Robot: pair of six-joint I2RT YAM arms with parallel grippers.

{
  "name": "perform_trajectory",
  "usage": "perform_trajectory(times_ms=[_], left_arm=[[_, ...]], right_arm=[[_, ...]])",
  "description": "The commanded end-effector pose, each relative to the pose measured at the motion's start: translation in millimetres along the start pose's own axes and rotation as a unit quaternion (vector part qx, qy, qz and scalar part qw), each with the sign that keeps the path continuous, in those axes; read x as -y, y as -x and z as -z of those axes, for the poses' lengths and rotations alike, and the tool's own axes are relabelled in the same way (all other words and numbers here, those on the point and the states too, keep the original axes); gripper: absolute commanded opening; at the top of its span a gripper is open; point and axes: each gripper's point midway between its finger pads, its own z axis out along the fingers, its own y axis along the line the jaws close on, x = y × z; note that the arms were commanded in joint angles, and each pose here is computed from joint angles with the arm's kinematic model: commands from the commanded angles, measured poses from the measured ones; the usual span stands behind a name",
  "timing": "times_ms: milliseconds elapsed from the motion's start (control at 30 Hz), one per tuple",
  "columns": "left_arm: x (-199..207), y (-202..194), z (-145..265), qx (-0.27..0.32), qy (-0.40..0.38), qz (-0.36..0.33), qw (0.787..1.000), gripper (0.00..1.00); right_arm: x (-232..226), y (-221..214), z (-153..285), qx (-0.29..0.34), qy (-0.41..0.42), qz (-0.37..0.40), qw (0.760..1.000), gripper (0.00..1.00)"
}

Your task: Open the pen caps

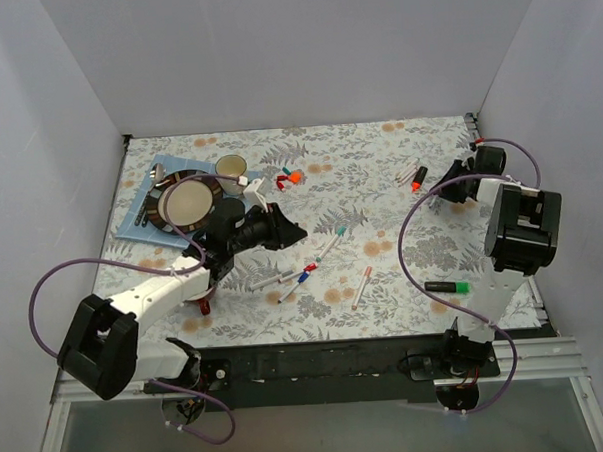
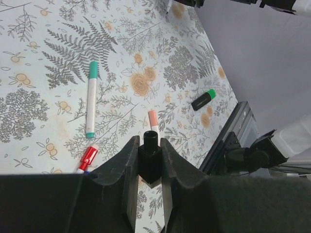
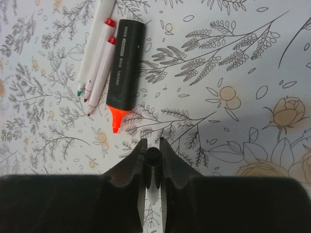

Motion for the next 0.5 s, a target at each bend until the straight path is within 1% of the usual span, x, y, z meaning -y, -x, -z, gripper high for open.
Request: perform_trajectory(times_ms=[0, 33, 67, 167, 300, 333, 433, 467], left_arm=[[1, 20, 0, 0.012, -0.004, -0.01, 1.0, 0.0], [-6, 19, -3, 0.009, 0.003, -0.005, 1.0, 0.0], [-11, 24, -4, 0.014, 0.01, -0.001, 1.0, 0.0], [-26, 31, -13, 0.021, 0.028, 0.011, 0.999, 0.0], [-55, 44, -35, 0.026, 0.073, 0.023, 0.997, 0.0], [-62, 46, -39, 0.024, 0.083, 0.025, 0.996, 0.0], [-89, 55, -61, 0.018, 0.128, 0.021, 0.991, 0.0], [-97, 58, -66, 0.016, 0.141, 0.01, 0.99, 0.0]], right_arm=[[-7, 9, -9, -0.019, 0.024, 0.007, 0.999, 0.25], [-6, 8, -10, -0.023, 0.025, 0.005, 0.999, 0.27], [-6, 8, -11, -0.024, 0.026, 0.004, 0.999, 0.31], [-9, 10, -13, -0.025, 0.037, -0.006, 0.999, 0.37], [-14, 9, -11, -0.029, 0.059, -0.012, 0.998, 0.4], [-14, 8, -10, -0.03, 0.063, -0.014, 0.997, 0.43], [-18, 11, -2, -0.03, 0.082, -0.022, 0.996, 0.44], [-16, 9, 0, -0.031, 0.084, -0.025, 0.996, 0.44]])
